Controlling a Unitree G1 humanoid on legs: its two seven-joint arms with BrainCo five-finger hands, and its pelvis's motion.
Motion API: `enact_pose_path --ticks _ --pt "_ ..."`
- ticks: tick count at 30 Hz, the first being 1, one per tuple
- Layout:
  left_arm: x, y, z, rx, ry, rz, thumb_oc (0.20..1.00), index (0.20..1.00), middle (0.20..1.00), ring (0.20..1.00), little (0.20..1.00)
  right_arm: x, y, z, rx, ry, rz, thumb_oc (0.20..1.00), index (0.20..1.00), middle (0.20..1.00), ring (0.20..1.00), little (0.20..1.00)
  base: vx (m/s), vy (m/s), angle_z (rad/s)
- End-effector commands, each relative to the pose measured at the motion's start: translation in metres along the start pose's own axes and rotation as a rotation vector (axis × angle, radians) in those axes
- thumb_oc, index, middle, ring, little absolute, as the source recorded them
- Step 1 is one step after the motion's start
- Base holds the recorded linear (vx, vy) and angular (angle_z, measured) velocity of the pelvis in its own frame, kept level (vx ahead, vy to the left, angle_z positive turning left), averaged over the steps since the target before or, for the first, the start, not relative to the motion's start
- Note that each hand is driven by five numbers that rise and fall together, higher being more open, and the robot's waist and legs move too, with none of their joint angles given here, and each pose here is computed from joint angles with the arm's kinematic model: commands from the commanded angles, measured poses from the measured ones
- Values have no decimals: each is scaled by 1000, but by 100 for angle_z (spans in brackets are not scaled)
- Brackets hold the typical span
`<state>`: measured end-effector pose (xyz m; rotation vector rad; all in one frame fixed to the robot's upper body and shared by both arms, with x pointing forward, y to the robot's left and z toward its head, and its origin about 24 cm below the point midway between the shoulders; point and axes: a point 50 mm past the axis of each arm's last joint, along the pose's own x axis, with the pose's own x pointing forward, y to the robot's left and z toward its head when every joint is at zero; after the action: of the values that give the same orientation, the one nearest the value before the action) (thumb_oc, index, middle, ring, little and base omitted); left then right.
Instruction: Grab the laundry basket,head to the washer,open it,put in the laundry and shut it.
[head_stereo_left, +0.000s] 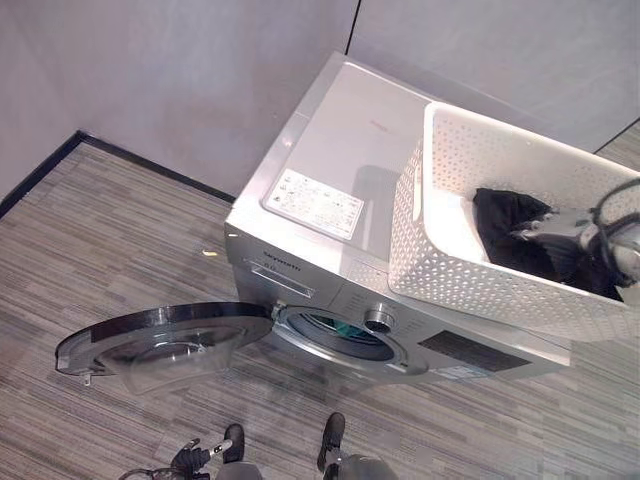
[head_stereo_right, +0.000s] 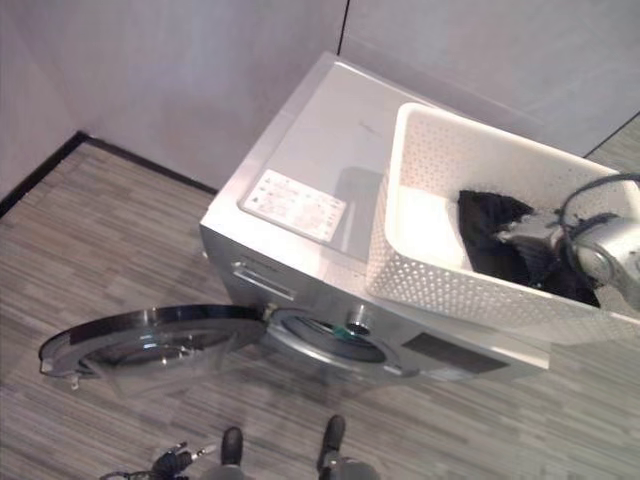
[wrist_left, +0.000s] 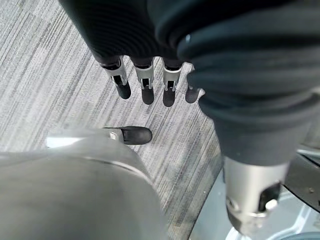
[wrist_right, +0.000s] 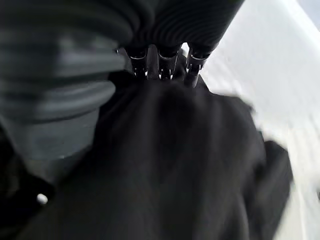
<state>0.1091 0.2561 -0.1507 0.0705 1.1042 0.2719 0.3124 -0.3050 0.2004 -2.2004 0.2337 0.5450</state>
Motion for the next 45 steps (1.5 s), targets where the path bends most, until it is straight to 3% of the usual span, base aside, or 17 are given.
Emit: enact_pose_path --ticks 1,2,3,4,13,18,20,24,26,28,29,31,32,34,36,40,45 --pt "2 -4 13 30 -33 8 1000 1000 1000 1000 1000 6 10 11 -91 -43 69 1000 1000 1000 1000 1000 0 0 0" --pt "3 -6 16 26 -41 7 1000 1000 1000 1000 1000 8 11 14 -97 -50 70 956 956 956 956 956 0 0 0" --pt "3 -8 21 24 -53 3 1000 1000 1000 1000 1000 9 11 20 -115 -69 74 423 423 423 423 423 0 0 0" --pt "3 -8 21 23 -53 3 1000 1000 1000 1000 1000 9 11 20 -115 -69 74 200 200 200 200 200 0 0 0" --pt "2 -14 12 41 -36 -12 1000 1000 1000 1000 1000 17 25 -11 16 92 56 200 200 200 200 200 9 -2 -1" --pt "0 -12 -2 53 4 0 1000 1000 1000 1000 1000 11 34 -32 265 224 -105 200 200 200 200 200 21 -11 2" --pt "-1 -11 -9 54 17 3 1000 1000 1000 1000 1000 5 23 -46 561 292 -319 200 200 200 200 200 22 -29 -4" --pt "-2 -9 -14 49 26 13 1000 1000 1000 1000 1000 -4 17 -58 867 320 -530 200 200 200 200 200 3 -12 -3" --pt "-3 -12 -18 44 36 7 1000 1000 1000 1000 1000 -9 29 -69 1258 342 -736 200 200 200 200 200 0 0 0" --pt "-4 -9 -20 47 41 15 1000 1000 1000 1000 1000 -12 26 -74 1315 335 -779 200 200 200 200 200 0 0 0" --pt "-5 -6 -27 41 68 28 1000 1000 1000 1000 1000 -19 16 -86 1476 337 -942 200 200 200 200 200 7 -13 7" --pt "-5 -6 -29 36 76 31 1000 1000 1000 1000 1000 -21 11 -89 1521 312 -989 200 200 200 200 200 -4 -5 -3" --pt "-7 -5 -35 38 98 41 1000 1000 1000 1000 1000 -25 -5 -97 1645 267 -1139 200 200 200 200 200 2 -12 -5" --pt "-7 -4 -38 36 112 50 1000 1000 1000 1000 1000 -27 -14 -100 1718 240 -1228 200 200 200 200 200 0 0 0" --pt "-10 -3 -48 30 152 72 1000 1000 1000 1000 1000 -33 -49 -102 1923 41 -1471 200 200 200 200 200 2 -4 -5" --pt "-14 0 -62 4 204 106 1000 1000 1000 1000 1000 -41 -97 -103 2141 -242 -1684 200 200 200 200 200 -6 3 2" --pt "-18 -2 -74 -19 254 120 1000 1000 1000 1000 1000 -50 -154 -92 2287 -525 -1775 200 200 200 200 200 -6 3 -2"
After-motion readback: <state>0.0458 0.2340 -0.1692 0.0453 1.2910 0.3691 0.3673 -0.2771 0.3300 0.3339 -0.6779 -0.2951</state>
